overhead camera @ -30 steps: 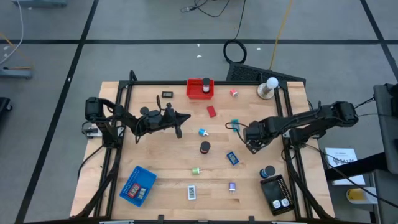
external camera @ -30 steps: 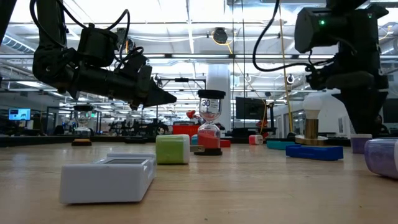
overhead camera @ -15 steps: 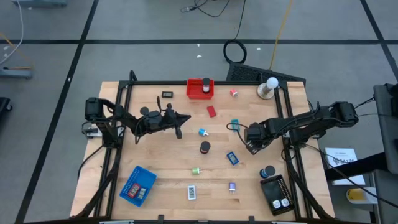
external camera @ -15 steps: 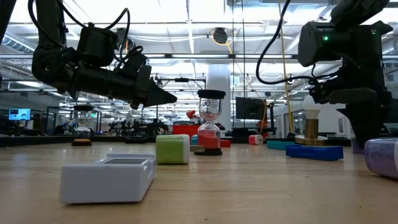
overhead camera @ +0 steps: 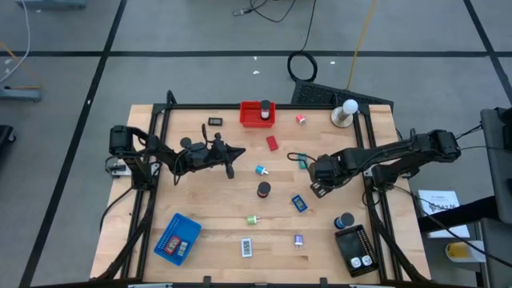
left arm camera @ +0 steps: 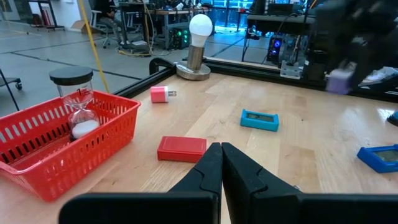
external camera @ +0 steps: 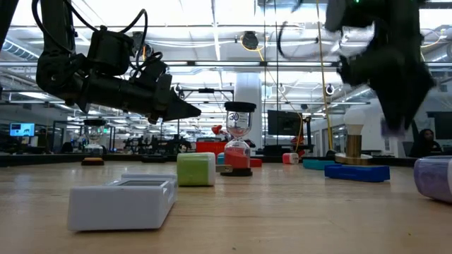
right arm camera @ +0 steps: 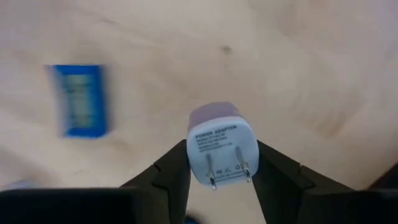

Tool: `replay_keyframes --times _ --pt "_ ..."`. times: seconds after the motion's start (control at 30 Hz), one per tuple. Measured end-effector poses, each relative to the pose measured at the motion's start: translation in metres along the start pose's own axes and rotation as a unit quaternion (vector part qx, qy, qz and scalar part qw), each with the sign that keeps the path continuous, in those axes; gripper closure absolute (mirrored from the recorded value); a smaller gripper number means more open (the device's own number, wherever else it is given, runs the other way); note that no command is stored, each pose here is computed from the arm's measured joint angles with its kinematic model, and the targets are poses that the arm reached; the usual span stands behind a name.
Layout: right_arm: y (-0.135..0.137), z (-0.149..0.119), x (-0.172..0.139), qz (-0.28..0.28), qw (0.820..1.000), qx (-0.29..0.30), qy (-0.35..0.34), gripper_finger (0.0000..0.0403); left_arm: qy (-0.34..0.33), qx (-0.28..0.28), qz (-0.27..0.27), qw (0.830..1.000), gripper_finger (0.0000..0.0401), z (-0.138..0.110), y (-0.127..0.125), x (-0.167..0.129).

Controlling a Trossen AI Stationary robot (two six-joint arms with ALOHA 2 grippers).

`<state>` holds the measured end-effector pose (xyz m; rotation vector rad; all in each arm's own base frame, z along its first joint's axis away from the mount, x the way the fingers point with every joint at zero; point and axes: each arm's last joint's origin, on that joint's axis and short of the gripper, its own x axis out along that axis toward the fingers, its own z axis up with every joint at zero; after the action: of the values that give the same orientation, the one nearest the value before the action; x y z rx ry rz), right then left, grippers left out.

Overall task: Pick & Place Office items
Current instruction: Put the top dark blue charger adapter into the black bin

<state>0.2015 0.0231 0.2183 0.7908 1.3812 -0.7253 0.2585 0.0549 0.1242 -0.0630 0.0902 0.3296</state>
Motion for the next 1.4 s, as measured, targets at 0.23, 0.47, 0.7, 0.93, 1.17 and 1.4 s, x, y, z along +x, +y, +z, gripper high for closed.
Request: replay_keyframes --times 0.23,0.47,0.7,0.93,1.17,1.4 --pt "0.036 -0.041 -0.057 0.074 0.994 0.079 0.028 0.0271 0.0 0.0 0.0 1.0 0.0396 0.0 0.0 0.0" --pt "0.052 -0.107 -0.069 0.081 0.986 0.127 0.072 0.0271 0.0 -0.001 0.0 1.0 0.0396 0.0 0.0 0.0" --pt "0.061 -0.163 -0.05 0.04 0.983 0.155 0.087 0.0271 0.002 -0.002 0.0 1.0 0.0396 0.0 0.0 0.0" --pt "0.066 -0.189 -0.032 -0.007 0.979 0.175 0.102 0.0271 0.002 -0.009 0.0 1.0 0.0396 0.0 0.0 0.0" --pt "0.073 -0.196 -0.008 -0.013 0.976 0.172 0.13 0.0271 0.002 -0.005 -0.009 1.0 0.0396 -0.001 -0.004 -0.001" --pt "0.066 -0.196 0.018 -0.015 0.975 0.167 0.143 0.0271 0.001 -0.001 -0.008 1.0 0.0396 0.0 -0.004 -0.001"
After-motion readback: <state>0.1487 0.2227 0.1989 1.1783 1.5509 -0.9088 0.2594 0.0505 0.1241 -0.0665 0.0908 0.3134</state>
